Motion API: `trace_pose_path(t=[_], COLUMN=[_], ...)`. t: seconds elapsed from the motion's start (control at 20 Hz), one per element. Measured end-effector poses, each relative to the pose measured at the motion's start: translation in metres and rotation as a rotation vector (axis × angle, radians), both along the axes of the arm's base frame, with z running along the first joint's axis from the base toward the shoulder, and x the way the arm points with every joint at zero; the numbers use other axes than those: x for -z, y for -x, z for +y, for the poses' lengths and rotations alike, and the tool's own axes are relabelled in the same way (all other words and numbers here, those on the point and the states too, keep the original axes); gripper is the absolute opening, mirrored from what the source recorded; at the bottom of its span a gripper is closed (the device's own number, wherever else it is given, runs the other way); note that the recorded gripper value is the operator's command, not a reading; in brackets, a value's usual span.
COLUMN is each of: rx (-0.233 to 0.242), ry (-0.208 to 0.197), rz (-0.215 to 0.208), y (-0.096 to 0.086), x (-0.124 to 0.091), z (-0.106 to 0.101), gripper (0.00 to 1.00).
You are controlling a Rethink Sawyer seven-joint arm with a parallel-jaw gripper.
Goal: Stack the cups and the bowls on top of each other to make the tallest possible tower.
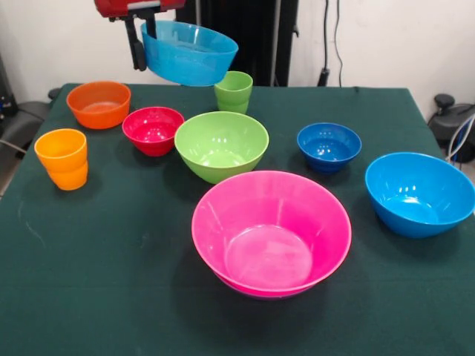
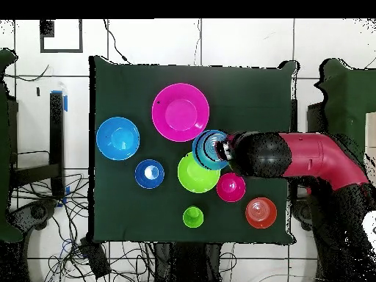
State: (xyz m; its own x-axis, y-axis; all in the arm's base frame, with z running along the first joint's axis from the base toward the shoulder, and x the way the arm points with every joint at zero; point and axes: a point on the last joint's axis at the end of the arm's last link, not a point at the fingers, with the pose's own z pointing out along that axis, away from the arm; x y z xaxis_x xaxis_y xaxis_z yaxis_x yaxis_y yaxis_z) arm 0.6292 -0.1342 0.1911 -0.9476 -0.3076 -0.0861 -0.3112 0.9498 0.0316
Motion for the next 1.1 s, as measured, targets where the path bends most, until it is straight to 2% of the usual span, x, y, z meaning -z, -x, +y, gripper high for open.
trace_pose_path(t=[0.35, 0.55, 0.9, 1.1], rx=[0.037, 0.032, -0.007, -0.024], ry=[-0.039, -0.049, -0.052, -0.064], rz=[0.016, 0.024, 0.047, 0.053], y=[-0.001, -0.002, -0.01, -0.025], x=[0.0, 0.003, 0.016, 0.025], z=[0.007, 0.017, 0.06, 0.099], gripper=[0.0, 0.0, 0.0, 0.0])
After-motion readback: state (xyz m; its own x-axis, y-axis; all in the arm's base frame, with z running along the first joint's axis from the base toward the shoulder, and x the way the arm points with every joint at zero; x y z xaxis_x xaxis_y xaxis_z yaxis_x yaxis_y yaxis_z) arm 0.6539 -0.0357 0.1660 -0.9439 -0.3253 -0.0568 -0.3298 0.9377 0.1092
